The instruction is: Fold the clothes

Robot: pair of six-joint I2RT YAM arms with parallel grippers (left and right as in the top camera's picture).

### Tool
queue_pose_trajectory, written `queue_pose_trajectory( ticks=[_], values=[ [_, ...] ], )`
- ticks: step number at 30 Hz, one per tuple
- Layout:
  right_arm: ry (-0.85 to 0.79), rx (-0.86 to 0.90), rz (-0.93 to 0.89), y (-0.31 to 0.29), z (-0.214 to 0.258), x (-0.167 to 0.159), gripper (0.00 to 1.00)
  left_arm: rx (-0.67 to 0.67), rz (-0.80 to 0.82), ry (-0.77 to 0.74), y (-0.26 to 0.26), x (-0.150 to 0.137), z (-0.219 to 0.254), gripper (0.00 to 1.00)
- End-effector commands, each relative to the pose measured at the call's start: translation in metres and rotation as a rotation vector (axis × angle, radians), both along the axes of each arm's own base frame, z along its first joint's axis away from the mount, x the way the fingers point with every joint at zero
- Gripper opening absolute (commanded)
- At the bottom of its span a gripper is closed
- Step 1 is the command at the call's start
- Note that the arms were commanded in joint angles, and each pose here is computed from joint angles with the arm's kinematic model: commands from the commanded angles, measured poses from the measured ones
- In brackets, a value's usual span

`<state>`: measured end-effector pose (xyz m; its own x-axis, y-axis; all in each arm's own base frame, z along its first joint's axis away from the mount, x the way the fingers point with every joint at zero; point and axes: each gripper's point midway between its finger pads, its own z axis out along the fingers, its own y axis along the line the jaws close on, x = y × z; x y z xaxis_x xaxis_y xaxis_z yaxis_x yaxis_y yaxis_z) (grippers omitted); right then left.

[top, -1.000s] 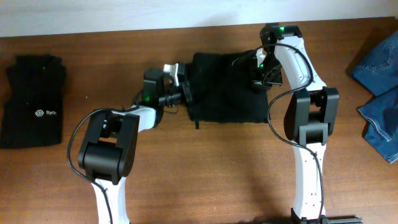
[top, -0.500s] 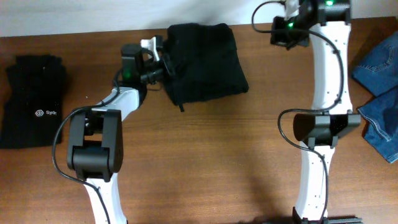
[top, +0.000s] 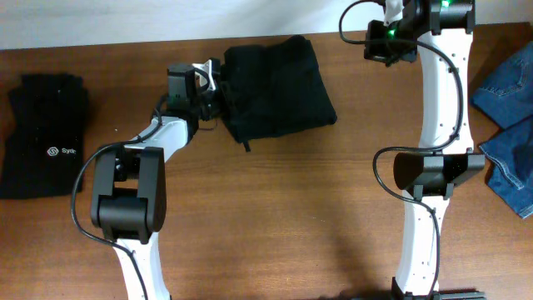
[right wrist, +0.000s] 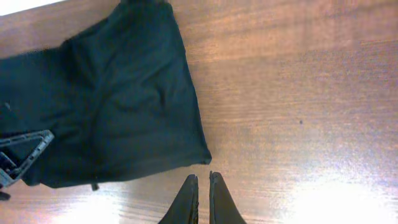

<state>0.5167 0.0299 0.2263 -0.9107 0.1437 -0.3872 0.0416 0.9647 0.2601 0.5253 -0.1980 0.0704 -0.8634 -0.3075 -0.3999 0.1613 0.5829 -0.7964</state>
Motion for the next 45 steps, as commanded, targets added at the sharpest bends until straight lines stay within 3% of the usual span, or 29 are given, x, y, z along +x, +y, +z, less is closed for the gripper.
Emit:
queue_pose_trajectory(
  ticks=[1, 10, 16, 23, 24, 25, 27, 37, 45],
  values=[
    [0.0, 0.001, 0.009, 0.003, -0.007, 0.006, 0.04, 0.048, 0.023, 0.025, 0.005, -0.001, -0.002, 0.0],
    [0.078, 0.054, 0.083, 0.04, -0.087, 0.035, 0.04, 0.128, 0.047, 0.165, 0.015, -0.02, -0.031, 0.01],
    [0.089, 0.096, 0.169, 0.076, -0.143, 0.054, 0.04, 0.132, 0.049, 0.176, 0.016, -0.021, -0.033, 0.0],
    [0.133, 0.138, 0.21, 0.1, -0.183, 0.054, 0.04, 0.131, 0.055, 0.176, 0.019, -0.02, -0.033, 0.13],
    [0.138, 0.138, 0.212, 0.101, -0.186, 0.053, 0.04, 0.131, 0.056, 0.176, 0.019, -0.02, -0.033, 0.2],
    [0.143, 0.138, 0.214, 0.102, -0.19, 0.053, 0.04, 0.13, 0.056, 0.176, 0.019, -0.02, -0.033, 0.39],
    [0.151, 0.139, 0.216, 0.104, -0.193, 0.052, 0.04, 0.124, 0.054, 0.173, 0.019, -0.019, -0.032, 0.99],
    [0.17, 0.156, 0.216, 0.106, -0.202, 0.05, 0.04, 0.089, 0.116, 0.126, 0.054, -0.005, 0.002, 0.99],
    [0.171, 0.156, 0.215, 0.106, -0.202, 0.049, 0.04, 0.154, 0.158, 0.223, 0.073, -0.019, -0.02, 0.99]
  ],
)
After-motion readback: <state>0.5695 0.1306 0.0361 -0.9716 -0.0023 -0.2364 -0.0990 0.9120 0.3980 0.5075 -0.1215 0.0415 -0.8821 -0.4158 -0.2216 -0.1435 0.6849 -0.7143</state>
